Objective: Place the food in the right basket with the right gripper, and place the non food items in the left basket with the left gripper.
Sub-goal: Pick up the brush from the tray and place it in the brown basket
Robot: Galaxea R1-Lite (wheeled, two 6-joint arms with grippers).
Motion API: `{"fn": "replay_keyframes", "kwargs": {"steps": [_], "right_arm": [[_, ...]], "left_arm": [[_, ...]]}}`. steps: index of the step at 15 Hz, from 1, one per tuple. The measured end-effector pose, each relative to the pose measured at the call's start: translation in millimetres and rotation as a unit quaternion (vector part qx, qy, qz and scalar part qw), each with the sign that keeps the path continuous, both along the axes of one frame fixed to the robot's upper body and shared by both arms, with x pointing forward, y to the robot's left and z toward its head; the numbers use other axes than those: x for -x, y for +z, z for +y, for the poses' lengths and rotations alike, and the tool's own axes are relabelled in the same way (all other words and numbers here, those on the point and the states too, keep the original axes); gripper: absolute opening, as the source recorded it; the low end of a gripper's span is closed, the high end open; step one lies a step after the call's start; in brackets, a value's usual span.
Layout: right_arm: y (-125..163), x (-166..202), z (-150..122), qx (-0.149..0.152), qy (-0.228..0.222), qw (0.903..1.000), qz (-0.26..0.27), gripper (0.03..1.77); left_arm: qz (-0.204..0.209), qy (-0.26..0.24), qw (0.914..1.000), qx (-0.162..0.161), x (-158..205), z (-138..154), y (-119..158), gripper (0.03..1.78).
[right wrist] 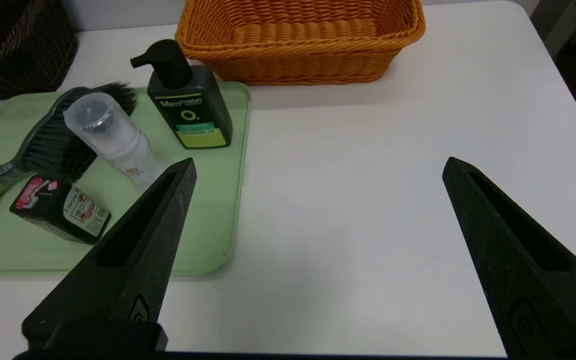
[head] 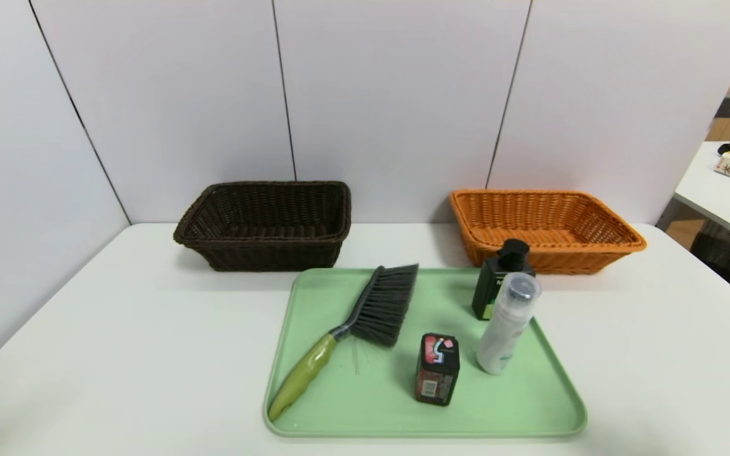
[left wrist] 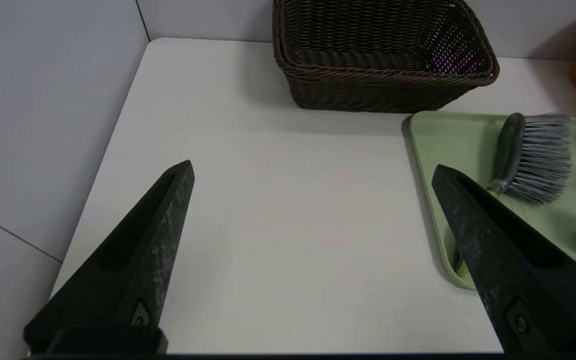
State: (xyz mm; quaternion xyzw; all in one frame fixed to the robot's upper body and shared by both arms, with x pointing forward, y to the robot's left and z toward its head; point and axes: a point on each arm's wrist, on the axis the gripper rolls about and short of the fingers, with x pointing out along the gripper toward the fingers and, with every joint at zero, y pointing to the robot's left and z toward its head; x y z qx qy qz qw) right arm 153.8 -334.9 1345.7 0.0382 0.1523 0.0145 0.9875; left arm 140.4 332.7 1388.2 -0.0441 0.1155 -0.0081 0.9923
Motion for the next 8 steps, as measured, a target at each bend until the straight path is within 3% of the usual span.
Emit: {"fn": "replay_keyframes", "kwargs": {"steps": [8], "right_arm": [[27.5,-54.4,1.4,0.001,0.007,0.9983,0.058,1.70]], "left_arm": [[0.098,-0.033,0.9946,0.008,-79.9,-4.7,16.3,1.69]]}}
